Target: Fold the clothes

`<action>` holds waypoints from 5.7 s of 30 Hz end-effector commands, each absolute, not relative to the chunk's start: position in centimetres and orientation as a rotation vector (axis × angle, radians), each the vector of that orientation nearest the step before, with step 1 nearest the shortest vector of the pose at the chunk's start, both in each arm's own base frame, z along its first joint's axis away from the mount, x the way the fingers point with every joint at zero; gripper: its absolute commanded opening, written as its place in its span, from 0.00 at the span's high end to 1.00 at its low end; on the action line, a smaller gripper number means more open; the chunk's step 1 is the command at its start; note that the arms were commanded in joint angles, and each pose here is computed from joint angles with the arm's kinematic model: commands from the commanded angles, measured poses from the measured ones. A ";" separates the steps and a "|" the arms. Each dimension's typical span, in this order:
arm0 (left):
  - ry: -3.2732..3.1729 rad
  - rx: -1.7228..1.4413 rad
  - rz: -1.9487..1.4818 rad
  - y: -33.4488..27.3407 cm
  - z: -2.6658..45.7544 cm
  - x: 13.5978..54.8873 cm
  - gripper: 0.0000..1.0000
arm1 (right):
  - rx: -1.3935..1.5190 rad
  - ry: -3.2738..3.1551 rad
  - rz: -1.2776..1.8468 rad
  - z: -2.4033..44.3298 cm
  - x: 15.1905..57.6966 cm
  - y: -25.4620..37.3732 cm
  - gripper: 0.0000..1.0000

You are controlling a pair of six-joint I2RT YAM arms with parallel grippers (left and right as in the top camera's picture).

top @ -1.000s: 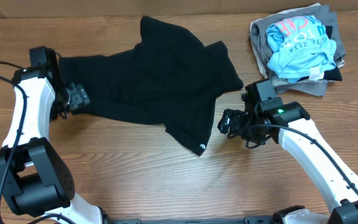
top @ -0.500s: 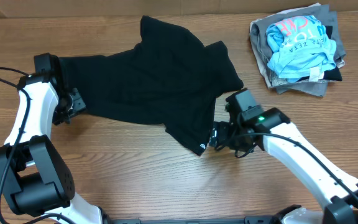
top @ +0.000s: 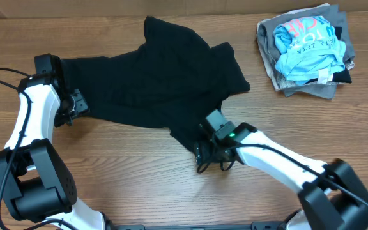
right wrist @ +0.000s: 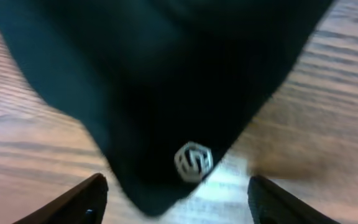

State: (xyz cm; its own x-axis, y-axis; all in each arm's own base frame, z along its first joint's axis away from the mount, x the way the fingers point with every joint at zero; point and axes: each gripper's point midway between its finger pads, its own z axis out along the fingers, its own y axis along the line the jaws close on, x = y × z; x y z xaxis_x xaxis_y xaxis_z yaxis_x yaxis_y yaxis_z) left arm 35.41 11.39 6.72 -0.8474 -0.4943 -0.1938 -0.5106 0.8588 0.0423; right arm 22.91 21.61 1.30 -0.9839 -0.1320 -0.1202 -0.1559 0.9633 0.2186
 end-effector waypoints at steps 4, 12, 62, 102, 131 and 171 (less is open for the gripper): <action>2.860 -0.802 0.157 11.8 6.3 35.2 0.39 | -0.286 3.023 0.170 -1.9 23.4 20.3 0.37; 2.885 -0.807 0.158 11.7 6.2 34.6 0.37 | -0.132 2.993 0.082 -0.1 24.2 19.1 0.90; 3.050 -0.813 0.037 8.7 0.7 29.4 0.96 | 0.204 2.999 0.019 10.3 23.5 13.3 0.96; 3.102 -0.779 -0.035 8.7 4.6 32.0 0.00 | 0.204 2.965 0.056 10.4 24.3 13.8 0.96; 3.031 -0.753 -0.088 8.1 1.8 32.5 0.96 | 0.222 2.941 0.081 10.8 24.8 14.1 0.96; 2.853 -0.824 0.171 9.0 16.7 24.5 0.96 | 0.116 2.905 0.302 17.4 26.2 13.3 0.96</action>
